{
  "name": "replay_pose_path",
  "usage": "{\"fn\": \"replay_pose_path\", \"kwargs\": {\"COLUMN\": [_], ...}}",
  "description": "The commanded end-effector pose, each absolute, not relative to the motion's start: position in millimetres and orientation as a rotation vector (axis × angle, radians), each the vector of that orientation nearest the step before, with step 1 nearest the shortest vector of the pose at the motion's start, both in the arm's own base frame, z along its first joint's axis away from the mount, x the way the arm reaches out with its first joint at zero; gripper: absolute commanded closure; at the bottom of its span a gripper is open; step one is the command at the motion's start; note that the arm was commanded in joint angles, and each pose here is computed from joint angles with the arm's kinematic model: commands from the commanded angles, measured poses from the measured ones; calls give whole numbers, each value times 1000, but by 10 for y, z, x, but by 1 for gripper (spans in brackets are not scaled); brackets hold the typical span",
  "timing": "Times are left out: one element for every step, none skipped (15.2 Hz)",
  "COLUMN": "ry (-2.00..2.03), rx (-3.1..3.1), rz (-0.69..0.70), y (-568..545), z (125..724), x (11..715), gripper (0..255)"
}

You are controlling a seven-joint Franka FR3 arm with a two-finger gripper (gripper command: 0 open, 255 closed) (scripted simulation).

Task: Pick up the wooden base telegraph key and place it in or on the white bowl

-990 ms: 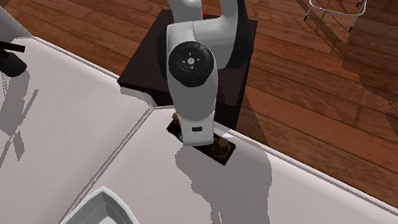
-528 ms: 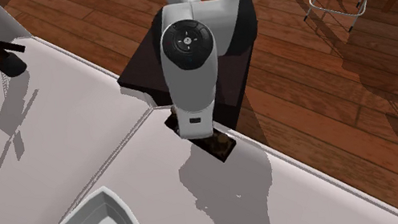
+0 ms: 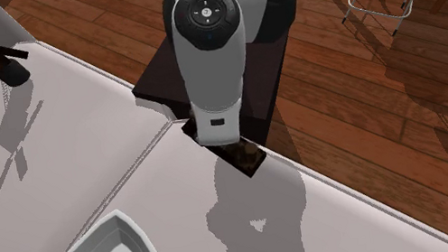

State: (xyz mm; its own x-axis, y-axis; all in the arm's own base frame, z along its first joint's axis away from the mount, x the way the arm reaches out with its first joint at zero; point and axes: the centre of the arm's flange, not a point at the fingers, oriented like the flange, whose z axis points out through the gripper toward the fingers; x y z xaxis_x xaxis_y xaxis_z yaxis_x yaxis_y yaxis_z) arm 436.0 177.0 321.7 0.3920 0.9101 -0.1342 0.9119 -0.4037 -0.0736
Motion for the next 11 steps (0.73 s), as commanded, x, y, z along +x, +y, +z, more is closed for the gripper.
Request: {"fn": "replay_pose_path", "kwargs": {"ry": [1709,1709,1709,1709,1709,1709,1709,1709,1709,1709,1709], "rx": [2611,2611,2611,2611,2611,2611,2611,2611,2611,2611,2611], "rz": [-239,-239,-239,-239,-239,-239,-239,-239,-239,-239,-239], "y": [1766,1708,1649,1591,1533,1474,1416,1358,1300,1241,1183], "z": [3319,3324,3329,3334,3340,3345,3350,3355,3361,3366,3371], "x": [4357,4475,4594,4712,4830,4949,5067,5185,5304,5422,5540], "gripper": [255,255,255,255,255,255,255,255,255,255,255]}}
